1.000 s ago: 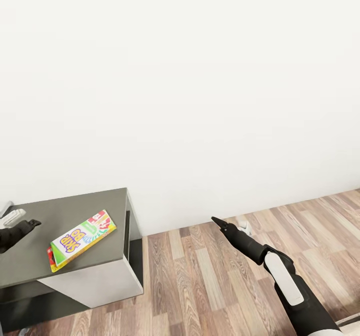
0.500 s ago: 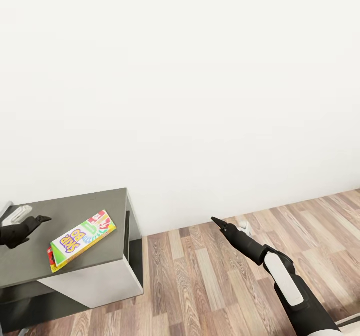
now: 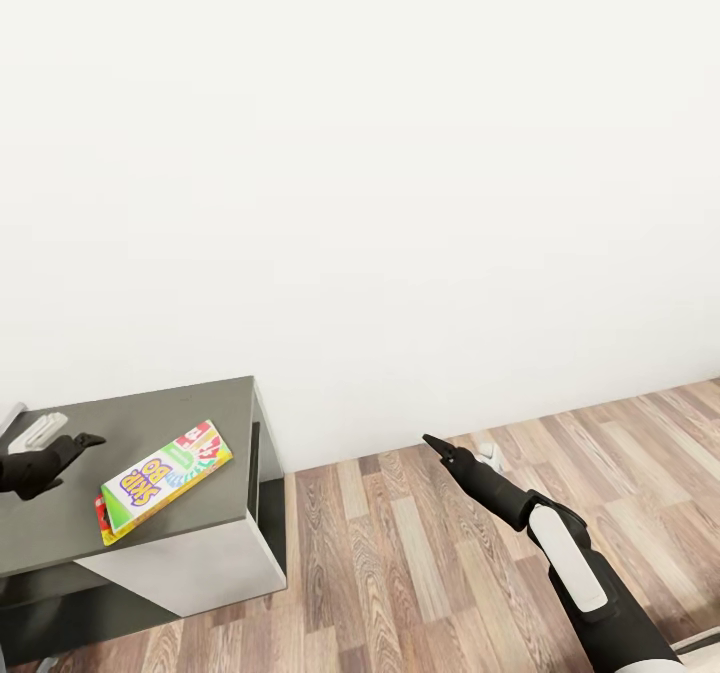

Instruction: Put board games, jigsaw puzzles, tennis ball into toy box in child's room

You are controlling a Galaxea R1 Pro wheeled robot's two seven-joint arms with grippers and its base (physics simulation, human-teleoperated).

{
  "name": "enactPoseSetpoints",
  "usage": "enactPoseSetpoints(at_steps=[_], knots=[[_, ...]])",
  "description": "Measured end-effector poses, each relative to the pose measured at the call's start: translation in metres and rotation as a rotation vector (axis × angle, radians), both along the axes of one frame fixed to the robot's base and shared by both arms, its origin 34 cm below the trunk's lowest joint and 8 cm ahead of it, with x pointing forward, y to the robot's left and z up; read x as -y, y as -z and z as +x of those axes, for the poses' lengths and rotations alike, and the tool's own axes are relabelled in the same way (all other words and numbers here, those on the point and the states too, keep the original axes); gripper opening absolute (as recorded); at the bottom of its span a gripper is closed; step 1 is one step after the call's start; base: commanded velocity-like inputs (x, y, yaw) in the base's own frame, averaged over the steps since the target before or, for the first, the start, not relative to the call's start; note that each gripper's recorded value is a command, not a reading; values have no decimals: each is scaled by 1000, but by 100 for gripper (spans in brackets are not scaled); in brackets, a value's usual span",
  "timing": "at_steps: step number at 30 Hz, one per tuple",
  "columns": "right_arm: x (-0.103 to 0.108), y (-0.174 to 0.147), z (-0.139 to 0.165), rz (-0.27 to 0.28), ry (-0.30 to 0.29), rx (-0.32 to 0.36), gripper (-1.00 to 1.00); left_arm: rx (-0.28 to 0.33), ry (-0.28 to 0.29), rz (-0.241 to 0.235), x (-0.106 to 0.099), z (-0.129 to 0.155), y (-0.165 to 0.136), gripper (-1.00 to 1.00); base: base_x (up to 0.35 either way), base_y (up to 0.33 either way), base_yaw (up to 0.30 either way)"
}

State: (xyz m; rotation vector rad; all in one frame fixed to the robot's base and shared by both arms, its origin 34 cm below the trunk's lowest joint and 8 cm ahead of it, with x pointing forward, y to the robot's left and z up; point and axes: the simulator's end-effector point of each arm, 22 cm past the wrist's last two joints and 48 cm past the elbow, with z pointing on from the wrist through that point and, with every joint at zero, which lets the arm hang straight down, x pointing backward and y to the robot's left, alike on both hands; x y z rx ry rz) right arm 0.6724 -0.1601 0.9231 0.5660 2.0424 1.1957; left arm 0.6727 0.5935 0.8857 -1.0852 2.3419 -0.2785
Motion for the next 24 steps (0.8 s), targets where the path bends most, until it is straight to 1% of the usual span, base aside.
enactPoseSetpoints(at_steps=[8, 12, 17, 24], knots=[[0, 0, 0, 0, 0, 0, 100, -14, 4, -21, 5, -3, 4, 100, 0, 0, 0], [0, 0, 0, 0, 0, 0, 100, -32, 6, -36, 9, -6, 7, 100, 0, 0, 0], [-1, 0, 0, -1, -2, 1, 100, -53, 8, -57, 18, -11, 18, 100, 0, 0, 0], [-1, -1, 0, -1, -2, 3, 100, -65, 17, -64, 28, -12, 26, 100, 0, 0, 0]])
